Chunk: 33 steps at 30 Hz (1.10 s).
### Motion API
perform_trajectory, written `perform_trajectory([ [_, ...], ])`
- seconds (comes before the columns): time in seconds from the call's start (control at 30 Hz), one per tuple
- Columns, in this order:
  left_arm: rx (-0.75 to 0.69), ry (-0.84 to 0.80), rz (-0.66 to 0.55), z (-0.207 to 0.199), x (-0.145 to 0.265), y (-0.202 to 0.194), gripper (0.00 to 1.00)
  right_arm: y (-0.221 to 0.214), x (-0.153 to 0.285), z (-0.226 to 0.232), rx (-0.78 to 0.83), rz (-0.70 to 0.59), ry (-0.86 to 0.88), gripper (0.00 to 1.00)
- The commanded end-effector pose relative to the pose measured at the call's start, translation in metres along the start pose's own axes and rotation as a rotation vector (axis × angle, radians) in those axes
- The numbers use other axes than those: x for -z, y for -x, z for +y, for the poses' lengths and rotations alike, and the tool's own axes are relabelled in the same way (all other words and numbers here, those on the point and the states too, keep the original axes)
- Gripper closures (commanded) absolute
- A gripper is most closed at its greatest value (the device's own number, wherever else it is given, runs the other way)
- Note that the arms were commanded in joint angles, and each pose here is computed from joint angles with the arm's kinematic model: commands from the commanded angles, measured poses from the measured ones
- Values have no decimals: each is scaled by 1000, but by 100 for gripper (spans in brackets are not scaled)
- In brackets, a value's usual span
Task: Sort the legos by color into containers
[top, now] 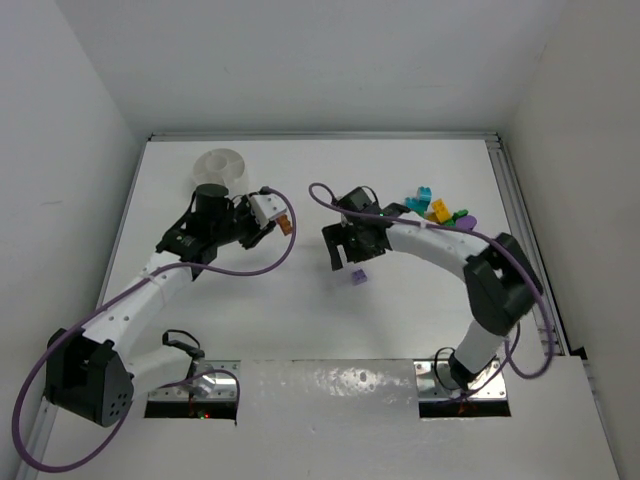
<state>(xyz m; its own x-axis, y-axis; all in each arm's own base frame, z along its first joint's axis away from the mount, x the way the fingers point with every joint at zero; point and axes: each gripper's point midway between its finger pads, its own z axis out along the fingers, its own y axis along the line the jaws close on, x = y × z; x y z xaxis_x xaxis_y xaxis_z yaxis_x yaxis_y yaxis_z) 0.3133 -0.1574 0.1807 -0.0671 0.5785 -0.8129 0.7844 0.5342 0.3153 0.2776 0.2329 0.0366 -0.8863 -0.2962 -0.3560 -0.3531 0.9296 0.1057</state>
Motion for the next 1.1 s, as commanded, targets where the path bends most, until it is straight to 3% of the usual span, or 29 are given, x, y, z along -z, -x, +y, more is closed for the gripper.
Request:
perform_trajectory([
  [0.0,-29,-13,-103,-3,7,26,100,64,71,48,112,-346,274,14],
  [0.1,-35,-41,-133,-9,8,32,100,79,108,72,179,-515,432,10],
  [0.2,-41,-67,-147,-13,9,35,100,91,127,106,185,-539,613,11],
  [0.33,-55,-87,-151,-15,10,37,100,109,132,140,174,-466,776,9],
  [0.6,-59,-99,-174,-16,11,45,100,128,127,142,153,-494,756,9],
  [0.9,-55,-82,-186,-12,9,48,100,126,120,148,153,-457,794,30],
  [1.07,-63,-67,-187,-8,10,49,100,122,115,148,153,-433,795,28],
])
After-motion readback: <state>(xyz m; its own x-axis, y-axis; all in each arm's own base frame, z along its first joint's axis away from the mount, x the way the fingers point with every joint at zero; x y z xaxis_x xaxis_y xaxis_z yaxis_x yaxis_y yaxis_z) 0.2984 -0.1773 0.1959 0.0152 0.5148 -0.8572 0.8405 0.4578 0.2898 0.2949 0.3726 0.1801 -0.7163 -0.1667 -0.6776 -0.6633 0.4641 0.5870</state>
